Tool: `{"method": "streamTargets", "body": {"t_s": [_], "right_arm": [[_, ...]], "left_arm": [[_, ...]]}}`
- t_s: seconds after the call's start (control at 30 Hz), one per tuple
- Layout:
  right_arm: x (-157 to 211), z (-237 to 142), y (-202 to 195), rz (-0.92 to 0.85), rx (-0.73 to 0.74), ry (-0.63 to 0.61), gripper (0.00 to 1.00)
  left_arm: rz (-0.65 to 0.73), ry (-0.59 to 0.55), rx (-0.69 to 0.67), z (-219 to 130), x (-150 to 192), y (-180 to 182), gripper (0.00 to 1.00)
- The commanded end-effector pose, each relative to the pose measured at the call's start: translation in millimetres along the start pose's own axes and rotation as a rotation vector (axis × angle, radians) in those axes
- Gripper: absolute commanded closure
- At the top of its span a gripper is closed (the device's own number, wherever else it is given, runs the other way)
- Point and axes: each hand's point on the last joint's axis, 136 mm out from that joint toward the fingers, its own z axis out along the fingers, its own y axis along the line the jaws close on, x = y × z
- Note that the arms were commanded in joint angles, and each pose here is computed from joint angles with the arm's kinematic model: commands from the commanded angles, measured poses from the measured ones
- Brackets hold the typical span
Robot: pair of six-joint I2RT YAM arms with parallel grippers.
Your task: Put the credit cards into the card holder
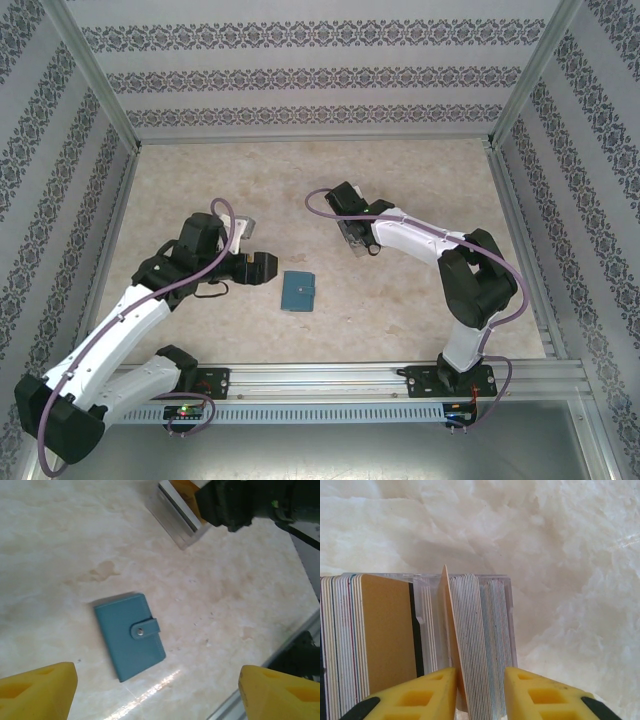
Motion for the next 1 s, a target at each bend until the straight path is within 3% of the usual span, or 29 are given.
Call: {"method": "streamTargets", "body": {"t_s": [0.0, 0.13, 0.2, 0.27, 0.47, 0.67, 0.97], "right_arm": [[-7.4, -7.5, -8.1, -0.009, 0.042, -0.028, 0.72], [-8.4, -6.7, -4.5, -0.003, 0.023, -0.041, 0.73], [-7.6, -6.5, -2.5, 0.004, 0.014, -0.033, 0.73], [-6.7, -7.7, -2.8, 0.010, 0.015, -0.032, 0.70], [-8.6, -19.2, -3.9, 0.045, -0.020, -0.053, 0.57], [-7.5, -45.8, -2.2, 0.092, -0.116, -0.099, 0.53], [19.9, -106.4, 40.2, 0.202, -0.441, -0.143, 0.51]], "left_arm": [[0.007, -0.012, 0.085, 5.1, -4.1, -11.0, 0.15], [-0.042, 0.038, 0.070, 16.4, 6.8, -2.8, 0.17], [-0.088, 0.067, 0.045, 24.6, 14.5, 5.6, 0.32], [-0.146, 0.111, 0.034, 33.5, 21.3, 10.3, 0.37], [-0.286, 0.207, 0.039, 66.5, 49.6, 25.5, 0.36], [-0.322, 0.276, 0.014, 85.5, 64.8, 34.7, 0.30], [-0.351, 0.375, 0.023, 123.0, 75.1, 37.3, 0.31]]}}
